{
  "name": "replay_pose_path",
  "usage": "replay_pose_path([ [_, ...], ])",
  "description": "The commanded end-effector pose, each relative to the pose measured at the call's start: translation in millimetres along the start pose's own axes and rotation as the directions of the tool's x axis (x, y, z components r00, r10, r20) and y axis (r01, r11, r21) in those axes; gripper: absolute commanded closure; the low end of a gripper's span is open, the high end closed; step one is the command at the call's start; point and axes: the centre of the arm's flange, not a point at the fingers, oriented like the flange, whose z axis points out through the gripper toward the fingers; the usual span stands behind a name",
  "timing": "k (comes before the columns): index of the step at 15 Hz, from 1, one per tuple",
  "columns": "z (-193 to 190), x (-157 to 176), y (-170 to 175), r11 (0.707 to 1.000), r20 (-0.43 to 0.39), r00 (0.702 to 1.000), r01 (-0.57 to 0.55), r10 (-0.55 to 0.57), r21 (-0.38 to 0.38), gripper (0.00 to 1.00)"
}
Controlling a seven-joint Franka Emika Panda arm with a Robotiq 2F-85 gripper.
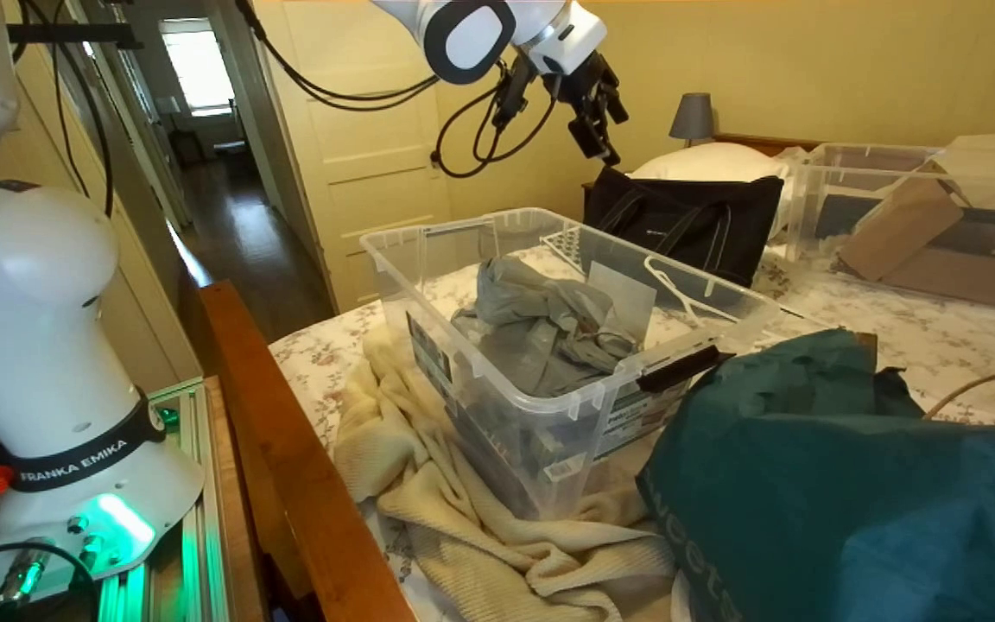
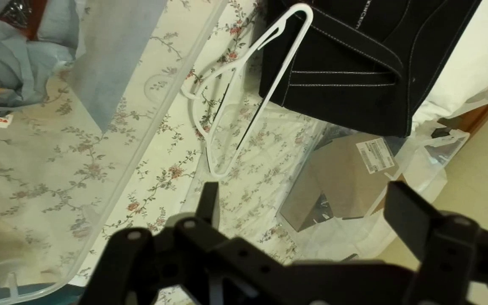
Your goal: Remove the white hanger from the clear container and put it on the bed.
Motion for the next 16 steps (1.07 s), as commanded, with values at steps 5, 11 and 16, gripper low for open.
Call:
replay_pose_path([
  [5,-19.1,-12.4,18.3,0.983,0.035,0.987,0.162,-0.159,-0.086,0.0],
  [11,-36.1,-40.8,34.5,0.934,0.077,0.937,0.346,-0.34,-0.089,0.0],
  [16,-44.7,-51.7,42.7,0.901,0.116,0.901,0.428,-0.418,-0.075,0.0],
])
